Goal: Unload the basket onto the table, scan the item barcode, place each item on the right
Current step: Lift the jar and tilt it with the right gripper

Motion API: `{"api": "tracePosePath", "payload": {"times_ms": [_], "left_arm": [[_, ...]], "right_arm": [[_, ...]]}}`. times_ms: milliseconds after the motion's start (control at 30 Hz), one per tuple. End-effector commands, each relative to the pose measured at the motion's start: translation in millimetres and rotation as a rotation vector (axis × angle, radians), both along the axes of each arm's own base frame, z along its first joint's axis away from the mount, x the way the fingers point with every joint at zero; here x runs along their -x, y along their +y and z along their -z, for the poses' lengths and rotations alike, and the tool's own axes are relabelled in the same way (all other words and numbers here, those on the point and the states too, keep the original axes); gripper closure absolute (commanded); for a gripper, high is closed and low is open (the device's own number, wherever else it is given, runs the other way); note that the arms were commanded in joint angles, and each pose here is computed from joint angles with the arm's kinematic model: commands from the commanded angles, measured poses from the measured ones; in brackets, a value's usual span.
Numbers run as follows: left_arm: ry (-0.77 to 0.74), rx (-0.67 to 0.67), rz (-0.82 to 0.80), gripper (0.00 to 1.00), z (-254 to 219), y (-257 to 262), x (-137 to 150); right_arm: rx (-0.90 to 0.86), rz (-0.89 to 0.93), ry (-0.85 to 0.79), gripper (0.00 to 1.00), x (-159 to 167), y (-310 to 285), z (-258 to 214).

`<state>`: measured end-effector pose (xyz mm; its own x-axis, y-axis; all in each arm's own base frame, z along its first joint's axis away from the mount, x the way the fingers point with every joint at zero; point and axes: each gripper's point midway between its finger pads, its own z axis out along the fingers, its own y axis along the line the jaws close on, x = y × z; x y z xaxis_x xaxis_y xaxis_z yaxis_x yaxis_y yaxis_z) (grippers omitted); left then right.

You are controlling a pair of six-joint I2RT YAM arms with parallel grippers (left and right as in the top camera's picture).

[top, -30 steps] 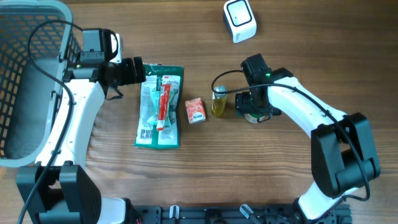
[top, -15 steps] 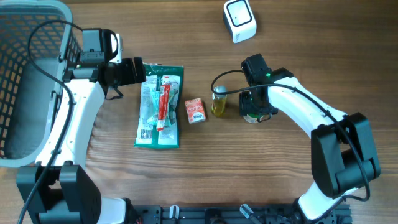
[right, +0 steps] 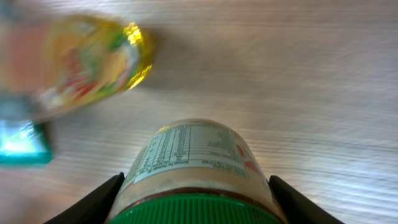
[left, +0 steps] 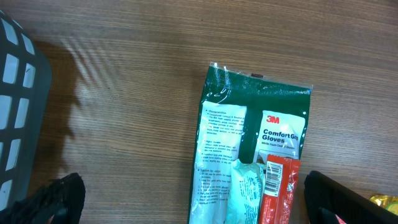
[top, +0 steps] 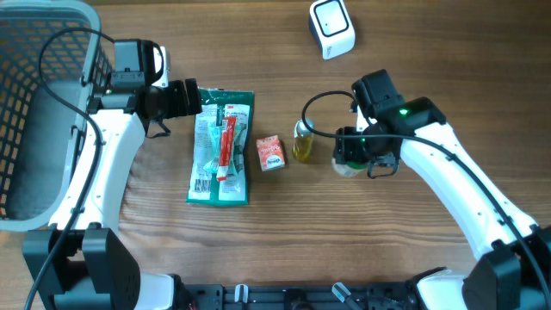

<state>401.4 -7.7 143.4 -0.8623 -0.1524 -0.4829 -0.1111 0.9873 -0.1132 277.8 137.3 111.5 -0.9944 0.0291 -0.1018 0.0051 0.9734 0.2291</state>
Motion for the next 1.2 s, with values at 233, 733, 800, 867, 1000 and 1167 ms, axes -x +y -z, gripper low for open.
{"api": "tracePosePath", "payload": {"times_ms": [233, 733, 800, 867, 1000, 1167], "left_arm": [[-0.015, -0.002, 0.017, 0.00, -5, 0, -2], [-0.014, -0.002, 0.017, 0.00, -5, 0, -2], [-0.015, -0.002, 0.017, 0.00, -5, 0, -2], [-0.015, -0.002, 0.017, 0.00, -5, 0, -2], [-0.014, -0.002, 0.017, 0.00, -5, 0, -2], [-0.015, -0.002, 0.017, 0.00, -5, 0, -2]], "right_arm": [[-0.320, 0.267, 0.414, 0.96, 61, 47, -30], [-0.517, 0.253, 0.592, 0.96, 84, 74, -60], [-0.541, 0.250, 0.610, 0.96, 85, 76, -63], [-0.546, 0.250, 0.614, 0.96, 86, 77, -64], [-0.551, 0.250, 0.620, 0.96, 87, 78, -65], [-0.595, 0.245, 0.652, 0.96, 90, 82, -73]]}}
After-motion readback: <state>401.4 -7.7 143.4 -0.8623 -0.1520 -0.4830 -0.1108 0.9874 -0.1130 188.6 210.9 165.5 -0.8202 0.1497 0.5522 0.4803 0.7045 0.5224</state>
